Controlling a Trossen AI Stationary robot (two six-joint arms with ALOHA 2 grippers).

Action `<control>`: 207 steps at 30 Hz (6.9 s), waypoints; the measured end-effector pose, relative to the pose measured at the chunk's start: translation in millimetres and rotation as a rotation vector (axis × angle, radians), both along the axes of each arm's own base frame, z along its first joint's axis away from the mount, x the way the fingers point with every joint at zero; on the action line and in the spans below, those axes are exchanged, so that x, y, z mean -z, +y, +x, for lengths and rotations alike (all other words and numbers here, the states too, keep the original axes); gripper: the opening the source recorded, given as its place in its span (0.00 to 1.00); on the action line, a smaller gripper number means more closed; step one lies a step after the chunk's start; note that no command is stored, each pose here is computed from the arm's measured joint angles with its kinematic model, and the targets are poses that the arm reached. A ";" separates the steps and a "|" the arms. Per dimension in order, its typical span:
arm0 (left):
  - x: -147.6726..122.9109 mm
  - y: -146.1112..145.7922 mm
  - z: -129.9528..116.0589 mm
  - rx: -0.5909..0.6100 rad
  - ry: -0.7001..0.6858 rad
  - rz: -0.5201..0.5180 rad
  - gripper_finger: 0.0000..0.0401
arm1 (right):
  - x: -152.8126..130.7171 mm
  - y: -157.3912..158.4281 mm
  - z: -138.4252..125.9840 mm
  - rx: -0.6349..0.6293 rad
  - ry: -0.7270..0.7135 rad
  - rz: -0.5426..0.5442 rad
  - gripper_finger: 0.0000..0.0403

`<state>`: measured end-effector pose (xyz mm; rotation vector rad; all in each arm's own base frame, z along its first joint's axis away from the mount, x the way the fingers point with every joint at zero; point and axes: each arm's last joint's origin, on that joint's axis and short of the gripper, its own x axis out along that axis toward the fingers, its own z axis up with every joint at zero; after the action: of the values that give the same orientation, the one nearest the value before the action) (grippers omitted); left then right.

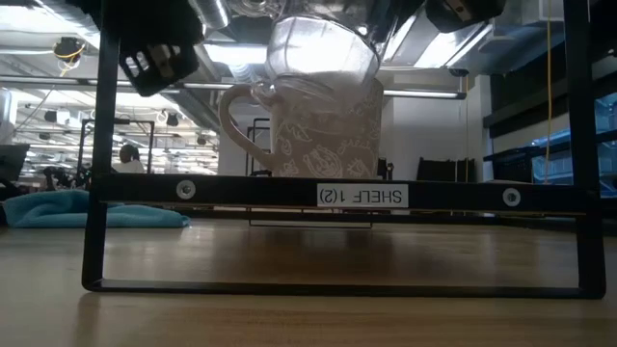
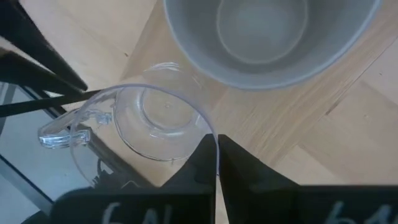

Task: Stack small to large cups/mugs on shelf
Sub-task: Put the transparent mug on the shelf

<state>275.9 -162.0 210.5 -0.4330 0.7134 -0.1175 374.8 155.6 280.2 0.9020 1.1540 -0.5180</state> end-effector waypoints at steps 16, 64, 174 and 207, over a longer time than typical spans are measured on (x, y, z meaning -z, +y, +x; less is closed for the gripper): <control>7.2 1.3 5.7 -0.074 -0.025 0.055 0.03 | 8.0 3.9 2.7 -0.030 0.022 0.012 0.04; 16.4 -0.9 7.6 -0.075 -0.011 0.101 0.03 | 6.2 5.4 6.3 -0.055 -0.022 0.019 0.17; 6.3 -3.8 12.2 -0.007 -0.103 0.061 0.03 | 10.2 18.3 -14.1 -0.134 0.148 0.055 0.02; 2.6 -6.4 14.2 0.090 -0.118 -0.015 0.03 | 21.8 19.6 -5.3 -0.199 0.143 0.057 0.02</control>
<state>290.1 -168.4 207.9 -0.4048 0.6166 -0.2316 369.6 175.2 258.5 0.7981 1.3782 -0.3930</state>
